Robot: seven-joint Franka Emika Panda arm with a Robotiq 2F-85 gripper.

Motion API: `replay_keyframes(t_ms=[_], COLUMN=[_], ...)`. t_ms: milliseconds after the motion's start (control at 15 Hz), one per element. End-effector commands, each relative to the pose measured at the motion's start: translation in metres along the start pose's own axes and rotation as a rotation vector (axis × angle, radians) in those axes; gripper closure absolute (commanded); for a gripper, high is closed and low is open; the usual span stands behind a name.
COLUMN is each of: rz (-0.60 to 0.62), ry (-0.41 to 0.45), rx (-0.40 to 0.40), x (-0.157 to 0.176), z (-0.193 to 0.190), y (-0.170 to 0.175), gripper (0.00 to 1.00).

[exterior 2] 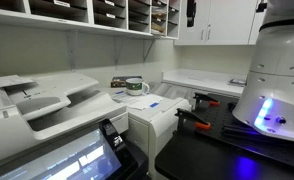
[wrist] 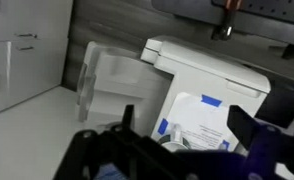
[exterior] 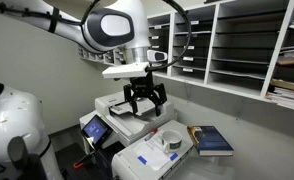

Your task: Put the marker in the mug cup

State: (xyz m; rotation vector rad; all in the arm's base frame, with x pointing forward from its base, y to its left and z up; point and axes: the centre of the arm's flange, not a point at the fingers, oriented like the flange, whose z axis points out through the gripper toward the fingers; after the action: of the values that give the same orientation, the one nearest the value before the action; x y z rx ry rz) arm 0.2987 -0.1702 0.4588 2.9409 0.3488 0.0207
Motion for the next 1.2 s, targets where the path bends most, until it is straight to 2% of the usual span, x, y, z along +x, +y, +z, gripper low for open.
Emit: replay_keyframes(t_ms=[0,267,667,867,1133], rz=[0.0,-0.05,-0.004,-0.043,-0.089], ry=[0.0,0.02,0.103,0.104,0.039], rx=[0.0,0.096,0.226,0.215,0.186], x=[0.0,0.03,0.114,0.151,0.196], z=[0.0,0.023,0.111,0.159,0.224], y=[0.0,-0.03,-0.104,-0.125,-0.146], gripper=[0.0,0.0,0.0,0.0,0.0])
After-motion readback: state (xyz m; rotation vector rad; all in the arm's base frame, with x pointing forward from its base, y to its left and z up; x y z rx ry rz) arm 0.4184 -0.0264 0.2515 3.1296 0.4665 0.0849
